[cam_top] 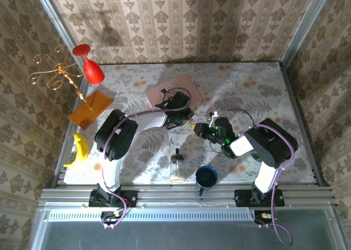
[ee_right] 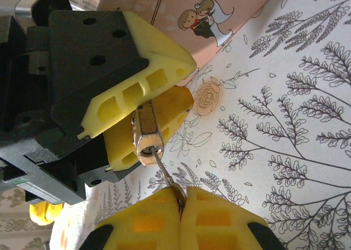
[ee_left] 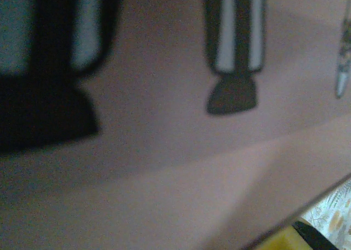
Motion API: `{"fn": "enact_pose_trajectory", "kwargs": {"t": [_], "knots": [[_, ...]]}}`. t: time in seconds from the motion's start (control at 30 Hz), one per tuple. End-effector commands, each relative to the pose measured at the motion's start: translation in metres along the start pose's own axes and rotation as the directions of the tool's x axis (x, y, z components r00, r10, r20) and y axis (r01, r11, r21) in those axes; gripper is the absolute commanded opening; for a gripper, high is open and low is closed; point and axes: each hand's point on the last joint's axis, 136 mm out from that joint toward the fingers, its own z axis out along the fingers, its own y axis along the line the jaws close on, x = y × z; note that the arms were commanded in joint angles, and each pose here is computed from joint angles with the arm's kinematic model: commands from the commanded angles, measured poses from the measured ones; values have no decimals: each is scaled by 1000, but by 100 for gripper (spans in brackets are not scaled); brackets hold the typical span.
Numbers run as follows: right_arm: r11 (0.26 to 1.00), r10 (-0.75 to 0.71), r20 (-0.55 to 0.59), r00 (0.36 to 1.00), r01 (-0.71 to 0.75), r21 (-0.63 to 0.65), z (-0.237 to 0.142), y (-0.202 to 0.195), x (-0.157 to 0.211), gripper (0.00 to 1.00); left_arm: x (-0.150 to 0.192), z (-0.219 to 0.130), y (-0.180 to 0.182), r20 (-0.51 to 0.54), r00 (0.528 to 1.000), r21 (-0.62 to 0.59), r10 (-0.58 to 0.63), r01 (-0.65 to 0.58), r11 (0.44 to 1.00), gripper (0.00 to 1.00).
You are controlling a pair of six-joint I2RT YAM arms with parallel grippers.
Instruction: Unlock a padlock with a key
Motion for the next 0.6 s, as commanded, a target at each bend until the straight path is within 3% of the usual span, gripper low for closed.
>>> {"fn": "enact_pose_trajectory", "kwargs": {"t": [0.0,0.57], "knots": [[995,36,88,995,-28,-91,7,31,-30,0,59,-23,-41,-202,979,126,6,20,992,0],[974,163,-13,987,-163,-157,11,29,-47,0,62,-28,-42,-214,976,136,49,-19,990,0]]}}
